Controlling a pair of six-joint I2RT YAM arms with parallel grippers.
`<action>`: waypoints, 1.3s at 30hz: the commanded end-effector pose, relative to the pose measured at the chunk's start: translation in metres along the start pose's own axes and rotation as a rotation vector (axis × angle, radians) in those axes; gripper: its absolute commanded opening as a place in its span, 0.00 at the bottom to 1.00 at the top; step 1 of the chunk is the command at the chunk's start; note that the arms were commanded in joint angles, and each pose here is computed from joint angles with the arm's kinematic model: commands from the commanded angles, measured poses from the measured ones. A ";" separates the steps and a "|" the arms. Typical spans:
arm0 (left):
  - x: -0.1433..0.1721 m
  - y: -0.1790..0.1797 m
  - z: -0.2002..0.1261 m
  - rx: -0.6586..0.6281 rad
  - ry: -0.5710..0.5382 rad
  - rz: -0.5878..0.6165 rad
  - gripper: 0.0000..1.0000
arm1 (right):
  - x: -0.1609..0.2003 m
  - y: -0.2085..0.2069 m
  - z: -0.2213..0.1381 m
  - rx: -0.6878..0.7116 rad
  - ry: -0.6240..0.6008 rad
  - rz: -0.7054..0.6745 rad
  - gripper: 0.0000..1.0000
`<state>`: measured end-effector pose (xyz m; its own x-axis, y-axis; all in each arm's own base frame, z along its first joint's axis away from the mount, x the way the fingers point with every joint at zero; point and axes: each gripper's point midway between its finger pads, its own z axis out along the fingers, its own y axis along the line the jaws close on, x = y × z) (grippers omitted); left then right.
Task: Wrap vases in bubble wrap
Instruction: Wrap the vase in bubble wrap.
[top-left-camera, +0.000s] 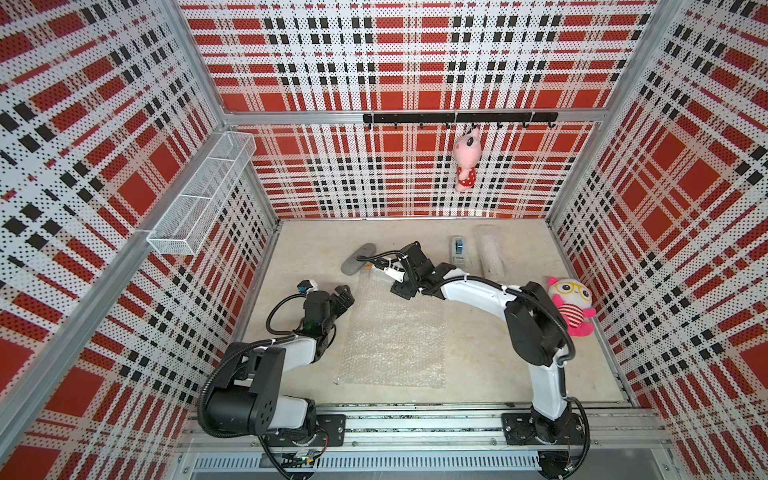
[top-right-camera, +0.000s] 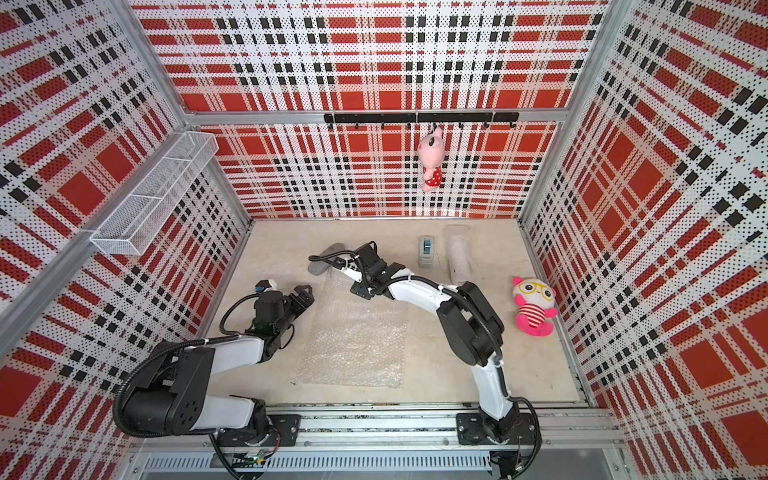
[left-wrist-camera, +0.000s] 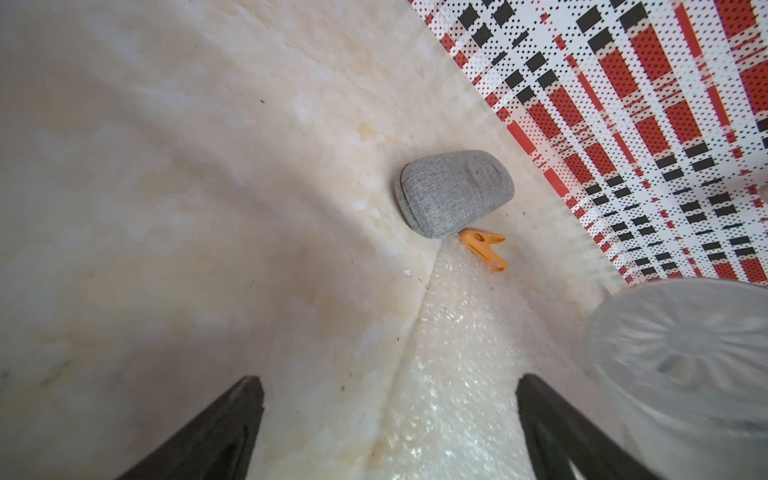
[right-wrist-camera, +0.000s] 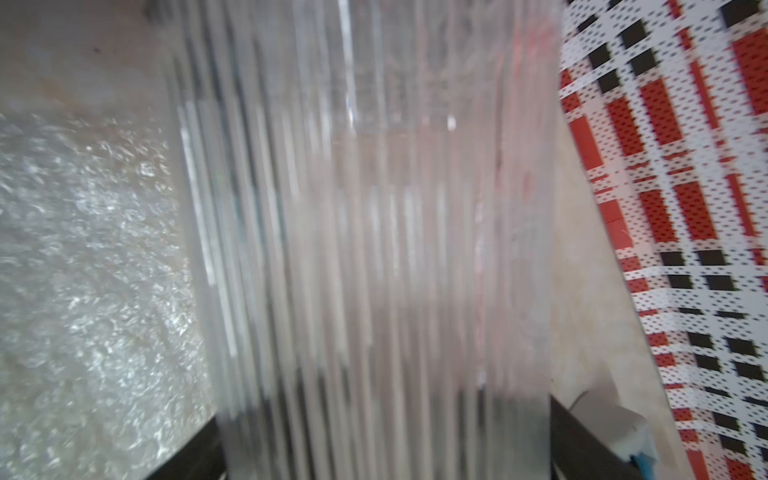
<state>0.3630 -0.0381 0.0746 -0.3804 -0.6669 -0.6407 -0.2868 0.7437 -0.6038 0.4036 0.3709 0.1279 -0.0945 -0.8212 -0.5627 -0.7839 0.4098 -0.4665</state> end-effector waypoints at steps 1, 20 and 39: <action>-0.014 -0.001 -0.004 -0.011 -0.052 0.004 0.98 | -0.038 0.015 -0.031 0.036 -0.142 -0.020 0.56; -0.015 0.005 -0.004 -0.029 -0.053 -0.004 0.98 | -0.001 0.098 -0.018 -0.096 -0.071 -0.152 0.59; -0.015 0.004 -0.003 -0.025 -0.047 -0.003 0.98 | 0.020 0.109 -0.002 -0.100 -0.029 -0.176 0.97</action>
<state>0.3633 -0.0280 0.0832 -0.3382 -0.6739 -0.6569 -0.3051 0.7388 -0.6009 0.3103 0.3942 0.0477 0.0386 -0.8854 -0.4633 -0.8661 0.2015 -0.4574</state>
